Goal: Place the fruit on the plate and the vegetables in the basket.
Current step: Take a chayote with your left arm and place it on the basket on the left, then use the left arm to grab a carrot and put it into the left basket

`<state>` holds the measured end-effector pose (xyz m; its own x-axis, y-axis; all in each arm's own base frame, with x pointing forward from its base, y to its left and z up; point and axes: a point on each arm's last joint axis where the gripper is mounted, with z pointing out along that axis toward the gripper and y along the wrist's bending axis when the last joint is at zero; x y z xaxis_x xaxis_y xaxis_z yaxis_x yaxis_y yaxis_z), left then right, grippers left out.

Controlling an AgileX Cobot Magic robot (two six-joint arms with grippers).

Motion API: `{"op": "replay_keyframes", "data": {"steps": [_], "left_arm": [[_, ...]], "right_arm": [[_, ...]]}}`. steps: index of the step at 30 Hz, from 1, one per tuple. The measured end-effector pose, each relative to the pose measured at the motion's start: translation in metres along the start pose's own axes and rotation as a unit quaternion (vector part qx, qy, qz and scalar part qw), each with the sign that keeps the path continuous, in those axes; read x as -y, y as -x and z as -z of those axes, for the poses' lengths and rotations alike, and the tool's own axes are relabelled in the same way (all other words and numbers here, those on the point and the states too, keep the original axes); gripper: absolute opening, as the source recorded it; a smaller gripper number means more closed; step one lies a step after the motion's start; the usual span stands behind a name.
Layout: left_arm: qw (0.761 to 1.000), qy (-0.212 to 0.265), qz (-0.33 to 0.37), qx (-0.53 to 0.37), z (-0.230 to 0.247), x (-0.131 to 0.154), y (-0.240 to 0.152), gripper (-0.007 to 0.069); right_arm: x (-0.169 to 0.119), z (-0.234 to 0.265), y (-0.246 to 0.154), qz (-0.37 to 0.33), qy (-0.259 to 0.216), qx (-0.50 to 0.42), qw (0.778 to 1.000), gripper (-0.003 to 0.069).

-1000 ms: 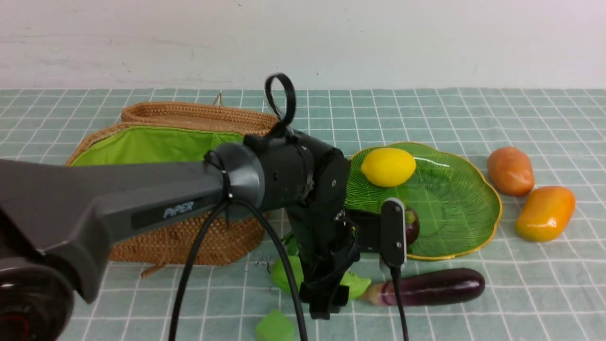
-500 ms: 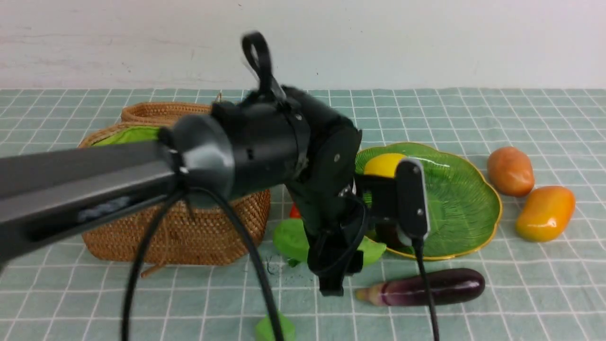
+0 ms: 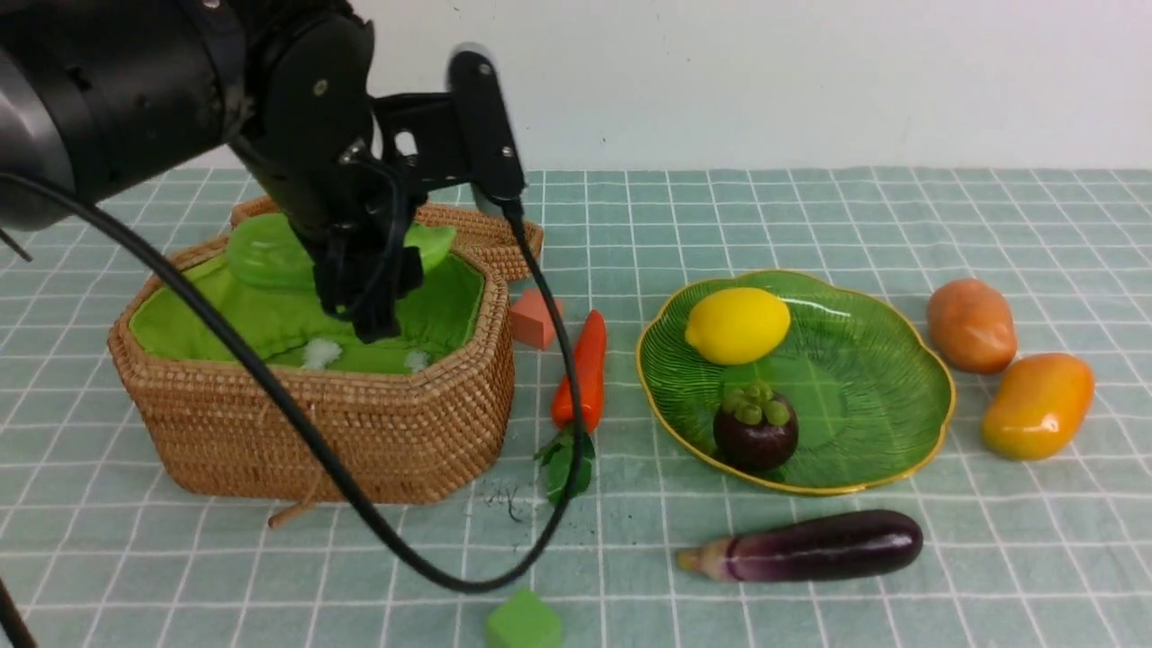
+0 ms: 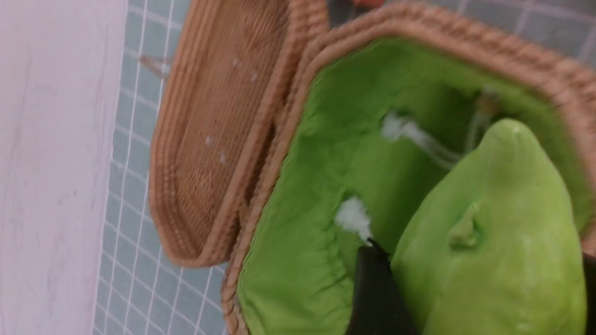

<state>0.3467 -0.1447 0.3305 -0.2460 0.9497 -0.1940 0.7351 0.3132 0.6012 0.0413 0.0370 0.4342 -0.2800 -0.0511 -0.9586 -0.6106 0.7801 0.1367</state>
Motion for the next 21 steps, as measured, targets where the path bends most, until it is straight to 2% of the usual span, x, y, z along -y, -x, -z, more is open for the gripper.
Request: {"op": "replay_keyframes", "data": {"steps": [4, 6, 9, 13, 16, 17, 18, 20, 21], "left_arm": [[1.0, -0.009, 0.019, -0.023, -0.022, -0.004, -0.01, 0.0432], [0.999, -0.007, 0.035, -0.027, -0.025, -0.005, -0.011, 0.0488], [0.998, 0.008, 0.057, -0.036, -0.025, -0.007, -0.013, 0.0635], [0.995, 0.019, 0.083, -0.049, -0.024, -0.009, -0.016, 0.0662], [0.989, 0.007, 0.137, -0.05, -0.023, -0.007, -0.016, 0.0642], [0.978, -0.018, 0.205, -0.04, -0.02, -0.002, -0.014, 0.0587], [0.973, -0.026, 0.228, -0.036, -0.019, 0.0, -0.013, 0.057], [0.937, -0.086, 0.337, -0.007, -0.003, 0.015, 0.004, 0.0399], [0.924, -0.107, 0.366, -0.002, 0.003, 0.022, 0.011, 0.0353]], "right_arm": [[0.0, 0.0, -0.002, -0.001, 0.0, -0.012, 1.0, 0.013], [0.0, 0.0, -0.004, -0.003, 0.002, -0.021, 1.0, 0.0131], [-0.001, 0.0, -0.006, -0.008, 0.007, -0.032, 0.999, 0.0132], [-0.002, 0.0, -0.007, -0.007, 0.009, -0.039, 0.999, 0.0134], [-0.002, 0.002, -0.007, -0.001, 0.009, -0.046, 0.999, 0.0136], [-0.002, 0.005, -0.007, 0.004, 0.007, -0.055, 0.998, 0.0137], [-0.002, 0.006, -0.007, 0.006, 0.005, -0.057, 0.998, 0.0137], [-0.001, 0.014, -0.008, 0.014, -0.002, -0.074, 0.997, 0.0137], [-0.001, 0.016, -0.009, 0.016, -0.004, -0.082, 0.996, 0.0137]]}}
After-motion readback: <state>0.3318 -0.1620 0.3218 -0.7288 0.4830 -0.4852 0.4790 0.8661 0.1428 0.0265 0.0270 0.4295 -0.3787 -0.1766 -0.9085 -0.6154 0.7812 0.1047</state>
